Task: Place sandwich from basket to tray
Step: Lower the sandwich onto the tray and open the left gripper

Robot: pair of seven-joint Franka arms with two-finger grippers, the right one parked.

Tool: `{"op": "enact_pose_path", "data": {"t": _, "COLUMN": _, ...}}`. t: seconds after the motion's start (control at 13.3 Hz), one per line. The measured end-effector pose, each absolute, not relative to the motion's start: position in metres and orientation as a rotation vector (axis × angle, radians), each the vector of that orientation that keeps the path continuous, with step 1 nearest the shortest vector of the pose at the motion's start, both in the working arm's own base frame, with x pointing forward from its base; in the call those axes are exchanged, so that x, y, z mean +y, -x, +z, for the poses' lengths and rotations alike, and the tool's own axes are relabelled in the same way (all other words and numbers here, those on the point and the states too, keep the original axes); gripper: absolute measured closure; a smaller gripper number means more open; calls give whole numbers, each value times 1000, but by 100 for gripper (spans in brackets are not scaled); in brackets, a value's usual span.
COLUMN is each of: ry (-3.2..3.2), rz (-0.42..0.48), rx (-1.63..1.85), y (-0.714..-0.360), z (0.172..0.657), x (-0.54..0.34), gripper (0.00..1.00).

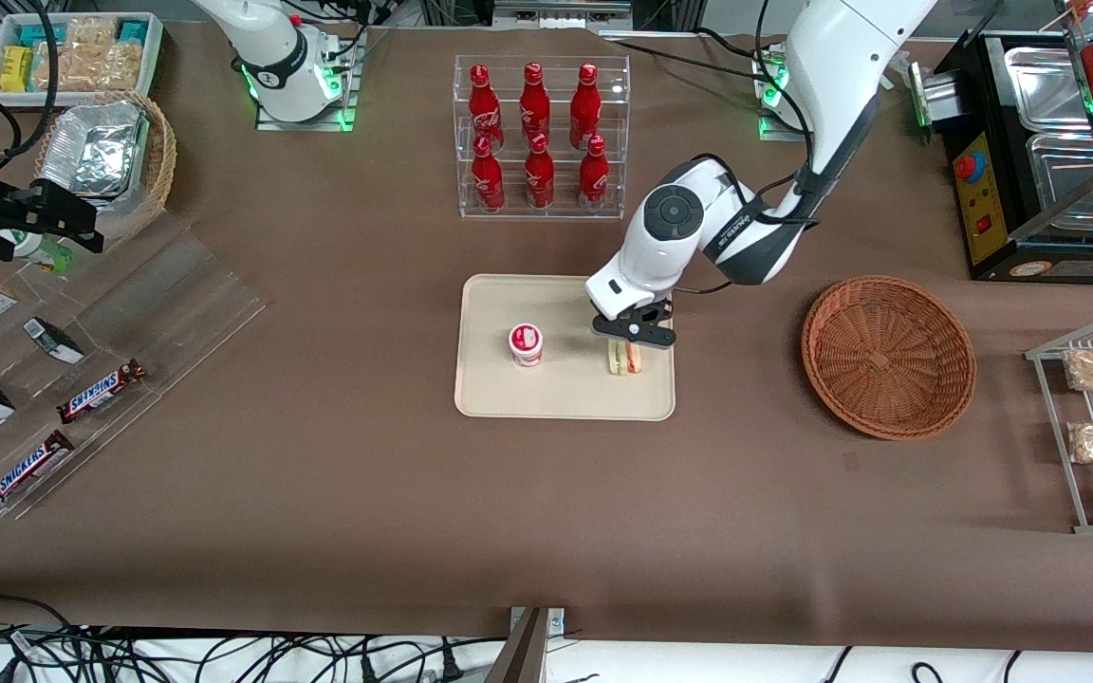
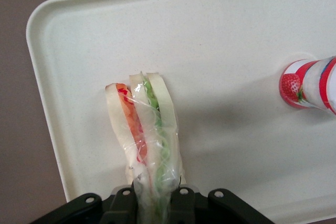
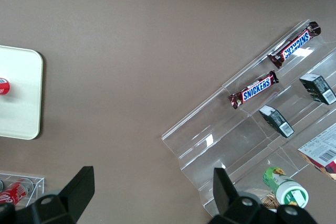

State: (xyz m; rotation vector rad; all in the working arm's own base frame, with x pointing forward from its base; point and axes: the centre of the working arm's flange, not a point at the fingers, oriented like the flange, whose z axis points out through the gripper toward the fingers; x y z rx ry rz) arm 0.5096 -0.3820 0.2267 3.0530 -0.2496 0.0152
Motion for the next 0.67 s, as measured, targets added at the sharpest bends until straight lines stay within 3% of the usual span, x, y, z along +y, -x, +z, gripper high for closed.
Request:
{"op": "enact_pose_path", "data": {"t": 0.3, "ry": -3059, "rz": 10, "rx": -215, "y": -510, "z": 220, "x": -385, "gripper": 83}}
{"op": "enact_pose_path", "data": {"t": 0.38, "ry": -3060, "rz": 10, "rx": -197, "y": -511, "z": 220, "x": -385, "gripper": 79}}
{"op": "enact_pose_path", "data": {"t": 0.67, "ry": -3082, "rz": 40, "rx": -220, "y": -511, "z": 218, "x": -385, "gripper": 42}}
